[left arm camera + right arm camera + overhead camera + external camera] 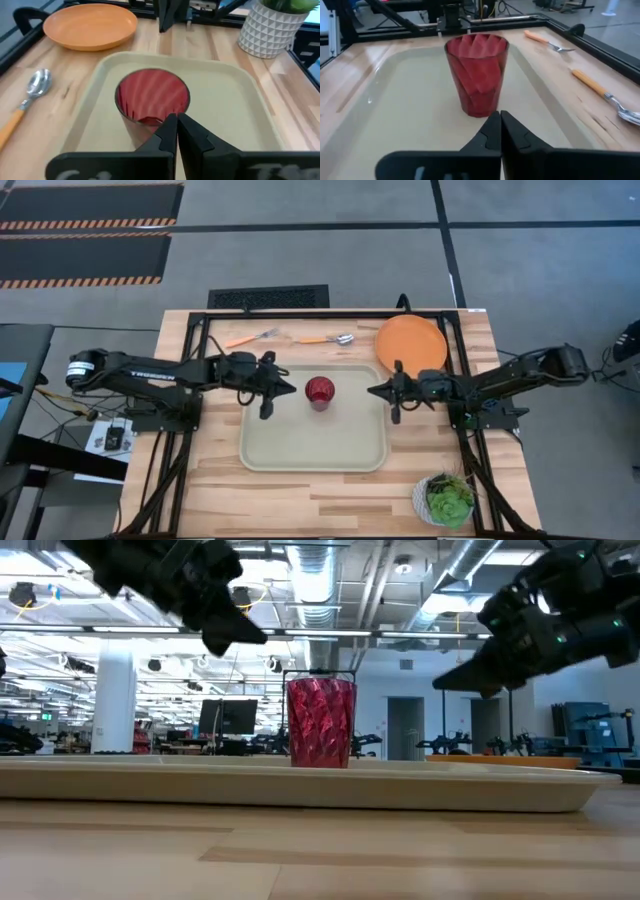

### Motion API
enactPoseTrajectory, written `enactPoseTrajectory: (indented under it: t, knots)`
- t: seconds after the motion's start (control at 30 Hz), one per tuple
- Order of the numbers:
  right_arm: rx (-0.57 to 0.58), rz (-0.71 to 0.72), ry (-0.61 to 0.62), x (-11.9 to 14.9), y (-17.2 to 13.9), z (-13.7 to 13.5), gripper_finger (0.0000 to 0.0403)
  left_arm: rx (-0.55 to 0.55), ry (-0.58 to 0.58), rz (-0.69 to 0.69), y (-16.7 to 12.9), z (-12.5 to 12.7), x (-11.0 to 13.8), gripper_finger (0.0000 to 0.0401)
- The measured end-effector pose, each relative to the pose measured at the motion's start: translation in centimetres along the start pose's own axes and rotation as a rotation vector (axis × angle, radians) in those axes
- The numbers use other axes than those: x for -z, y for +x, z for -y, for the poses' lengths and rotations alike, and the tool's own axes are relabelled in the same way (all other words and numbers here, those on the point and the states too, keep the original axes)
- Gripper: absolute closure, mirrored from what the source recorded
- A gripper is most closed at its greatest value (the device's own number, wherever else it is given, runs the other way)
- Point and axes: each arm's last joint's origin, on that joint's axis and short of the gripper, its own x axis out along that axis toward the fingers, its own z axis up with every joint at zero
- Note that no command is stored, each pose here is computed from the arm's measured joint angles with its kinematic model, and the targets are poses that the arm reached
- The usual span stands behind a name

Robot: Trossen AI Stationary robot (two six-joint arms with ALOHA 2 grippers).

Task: Pick and place plate/cup/fork/spoon on tray
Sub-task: Put the red glass on the gray serving tray

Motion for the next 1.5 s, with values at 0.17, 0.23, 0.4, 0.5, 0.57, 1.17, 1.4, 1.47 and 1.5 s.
enactPoseTrajectory:
  t: [0.17,0.23,0.4,0.5,0.57,1.17,1.4,1.47,1.5]
  knots:
    - [0.005,0.018,0.006,0.1,-0.2,0.1,0.0383,0.018,0.014,-0.040,-0.3,1.0,-2.4,0.0367]
    - [-0.009,0.011,0.013,0.2,-0.3,-0.1,0.0384,0.022,0.014,-0.062,0.2,1.3,-2.9,0.0346]
    - [-0.032,0.009,0.009,0.2,-0.3,-0.4,0.0391,0.036,0.044,-0.141,3.1,1.9,-3.8,0.0300]
    - [-0.033,0.015,-0.008,0.1,-0.3,-0.5,0.0391,0.031,0.072,-0.236,5.0,2.0,-4.5,0.0284]
    - [-0.033,0.015,-0.007,0.1,-0.3,-0.5,0.0387,0.028,0.087,-0.289,6.1,2.0,-5.3,0.0277]
    - [-0.034,0.021,-0.015,0.1,-0.3,-0.5,0.0383,-0.032,0.206,-0.578,10.6,2.6,-5.9,0.0271]
    - [-0.033,0.023,-0.017,0.1,-0.3,-0.4,0.0390,-0.034,0.227,-0.575,11.0,2.9,-5.7,0.0271]
    - [-0.033,0.023,-0.017,0.1,-0.3,-0.4,0.0389,-0.027,0.228,-0.585,11.0,2.9,-5.6,0.0274]
    - [-0.033,0.023,-0.017,0.1,-0.3,-0.5,0.0387,-0.018,0.226,-0.587,11.0,2.9,-5.6,0.0278]
